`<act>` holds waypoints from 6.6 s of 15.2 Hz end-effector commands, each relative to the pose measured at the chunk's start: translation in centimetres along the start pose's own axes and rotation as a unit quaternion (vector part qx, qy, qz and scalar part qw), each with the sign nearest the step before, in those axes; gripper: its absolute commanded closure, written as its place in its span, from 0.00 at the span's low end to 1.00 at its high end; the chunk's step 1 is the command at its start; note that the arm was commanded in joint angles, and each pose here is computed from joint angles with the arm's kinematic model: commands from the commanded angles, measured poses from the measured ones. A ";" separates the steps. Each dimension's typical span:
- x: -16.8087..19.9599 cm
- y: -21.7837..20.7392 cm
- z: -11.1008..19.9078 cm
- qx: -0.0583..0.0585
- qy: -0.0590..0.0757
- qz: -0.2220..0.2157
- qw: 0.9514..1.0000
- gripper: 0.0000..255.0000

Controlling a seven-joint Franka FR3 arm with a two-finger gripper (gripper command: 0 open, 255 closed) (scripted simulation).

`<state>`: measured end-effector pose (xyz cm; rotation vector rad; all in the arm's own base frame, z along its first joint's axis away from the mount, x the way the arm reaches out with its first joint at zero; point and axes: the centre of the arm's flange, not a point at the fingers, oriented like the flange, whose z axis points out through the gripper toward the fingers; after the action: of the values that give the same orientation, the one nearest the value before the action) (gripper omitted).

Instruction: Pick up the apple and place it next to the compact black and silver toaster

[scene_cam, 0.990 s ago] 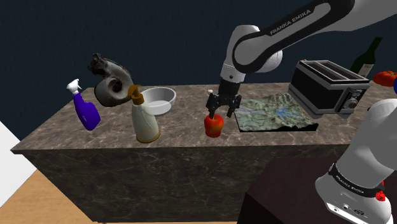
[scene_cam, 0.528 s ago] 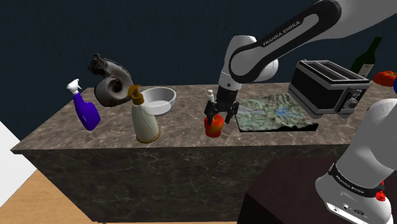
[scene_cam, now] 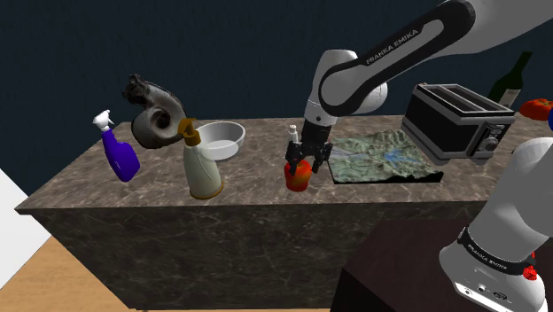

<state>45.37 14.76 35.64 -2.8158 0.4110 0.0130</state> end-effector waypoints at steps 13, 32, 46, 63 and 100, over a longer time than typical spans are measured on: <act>-0.2 -0.9 -3.0 0.000 -0.001 0.000 1.000 1.00; -0.7 -3.8 -12.5 0.000 -0.001 0.000 1.000 1.00; -1.0 -5.9 -19.6 0.000 -0.001 0.000 1.000 1.00; -2.5 -5.7 -27.5 0.000 -0.001 0.000 1.000 1.00; -22.1 37.4 -39.4 0.000 -0.001 0.000 1.000 1.00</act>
<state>12.98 -23.65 63.55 -2.8156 0.4116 0.0132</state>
